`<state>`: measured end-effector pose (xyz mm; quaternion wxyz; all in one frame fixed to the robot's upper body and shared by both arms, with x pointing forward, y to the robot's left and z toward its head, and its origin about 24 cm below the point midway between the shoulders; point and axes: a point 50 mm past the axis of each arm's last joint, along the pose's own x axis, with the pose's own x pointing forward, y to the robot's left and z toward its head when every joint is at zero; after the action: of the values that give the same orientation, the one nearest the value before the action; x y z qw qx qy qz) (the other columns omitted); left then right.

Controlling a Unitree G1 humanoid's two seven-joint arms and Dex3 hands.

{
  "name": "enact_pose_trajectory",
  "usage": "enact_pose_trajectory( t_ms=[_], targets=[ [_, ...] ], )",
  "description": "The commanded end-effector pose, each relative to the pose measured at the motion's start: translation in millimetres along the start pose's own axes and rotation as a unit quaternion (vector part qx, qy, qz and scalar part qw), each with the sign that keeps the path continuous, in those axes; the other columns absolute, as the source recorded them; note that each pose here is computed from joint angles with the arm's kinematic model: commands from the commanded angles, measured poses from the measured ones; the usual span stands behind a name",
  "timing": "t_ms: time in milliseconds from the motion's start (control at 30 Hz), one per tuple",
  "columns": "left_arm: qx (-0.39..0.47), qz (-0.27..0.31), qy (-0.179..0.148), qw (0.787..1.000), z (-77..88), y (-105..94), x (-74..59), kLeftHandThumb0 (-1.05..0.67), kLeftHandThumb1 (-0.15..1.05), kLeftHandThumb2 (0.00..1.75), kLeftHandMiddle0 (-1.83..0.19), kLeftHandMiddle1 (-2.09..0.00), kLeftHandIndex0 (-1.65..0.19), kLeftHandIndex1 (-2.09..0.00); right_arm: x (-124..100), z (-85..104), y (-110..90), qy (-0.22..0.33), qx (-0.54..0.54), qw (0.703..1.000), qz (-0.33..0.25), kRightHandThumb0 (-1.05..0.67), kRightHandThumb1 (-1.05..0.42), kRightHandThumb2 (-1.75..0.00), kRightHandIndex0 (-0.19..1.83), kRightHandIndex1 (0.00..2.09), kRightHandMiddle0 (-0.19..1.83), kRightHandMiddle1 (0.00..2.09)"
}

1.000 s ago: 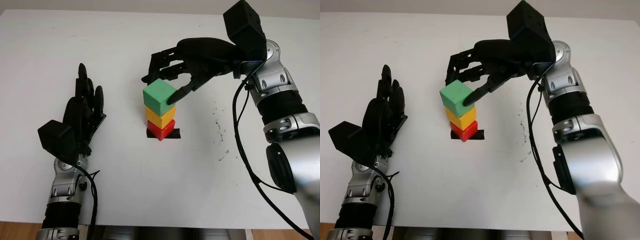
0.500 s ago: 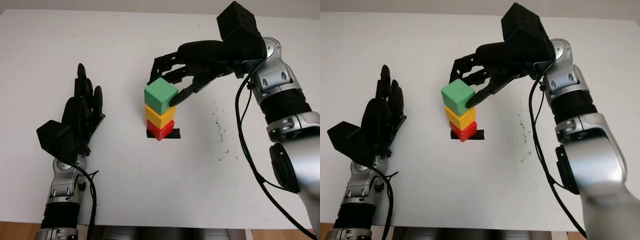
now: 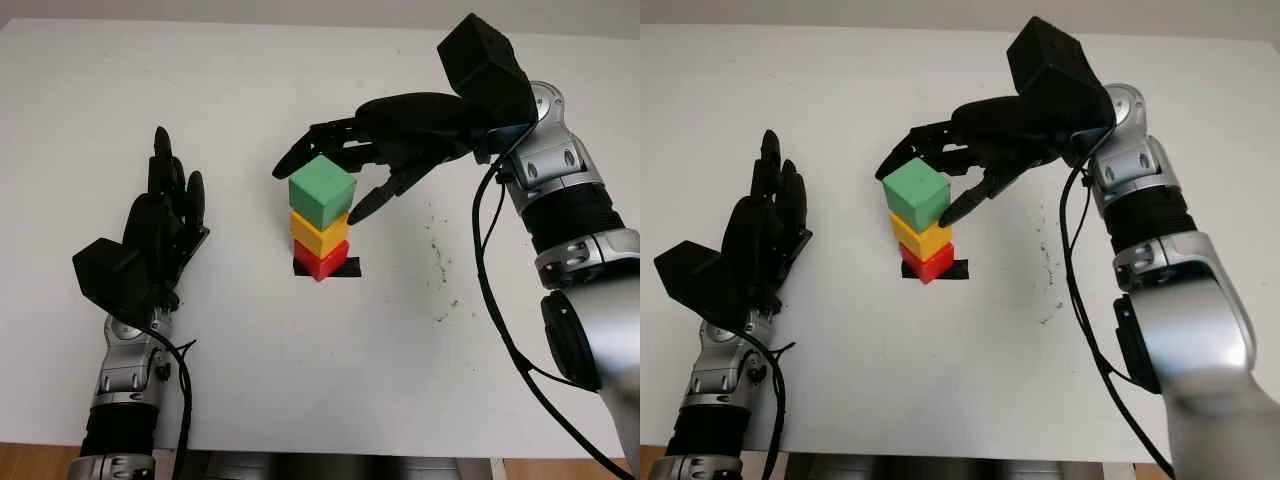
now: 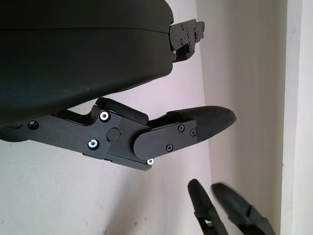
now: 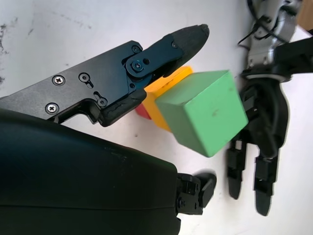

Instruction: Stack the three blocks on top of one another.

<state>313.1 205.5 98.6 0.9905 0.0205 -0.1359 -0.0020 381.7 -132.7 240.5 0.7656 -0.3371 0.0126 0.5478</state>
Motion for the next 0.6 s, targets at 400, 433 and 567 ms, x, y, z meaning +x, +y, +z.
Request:
enact_pose_trajectory(
  t_ms=[400,433,567],
  targets=[
    [0.000,-0.002,0.006,1.000,-0.5,2.9,3.3,-0.64,1.05,0.66,0.19,0.00,0.19,0.00,-60,13.5,20,-0.137,0.010,0.960,-0.245,-1.05,-1.05,-0.43,-0.19,0.00,-0.19,0.00],
    [0.004,-0.005,0.005,1.000,0.4,2.8,4.1,-0.65,1.05,0.66,0.19,0.00,0.19,0.00,-63,9.4,24,-0.152,0.032,0.948,-0.278,-1.02,-1.05,-0.48,-0.19,0.00,-0.19,0.00],
    [0.009,-0.011,-0.002,1.000,6.7,4.6,8.6,-0.68,1.05,0.64,0.19,-0.02,0.19,-0.01,-75,-10.4,48,-0.167,0.107,0.902,-0.383,-0.90,-1.05,-0.71,-0.19,0.00,-0.19,0.00]
  ],
)
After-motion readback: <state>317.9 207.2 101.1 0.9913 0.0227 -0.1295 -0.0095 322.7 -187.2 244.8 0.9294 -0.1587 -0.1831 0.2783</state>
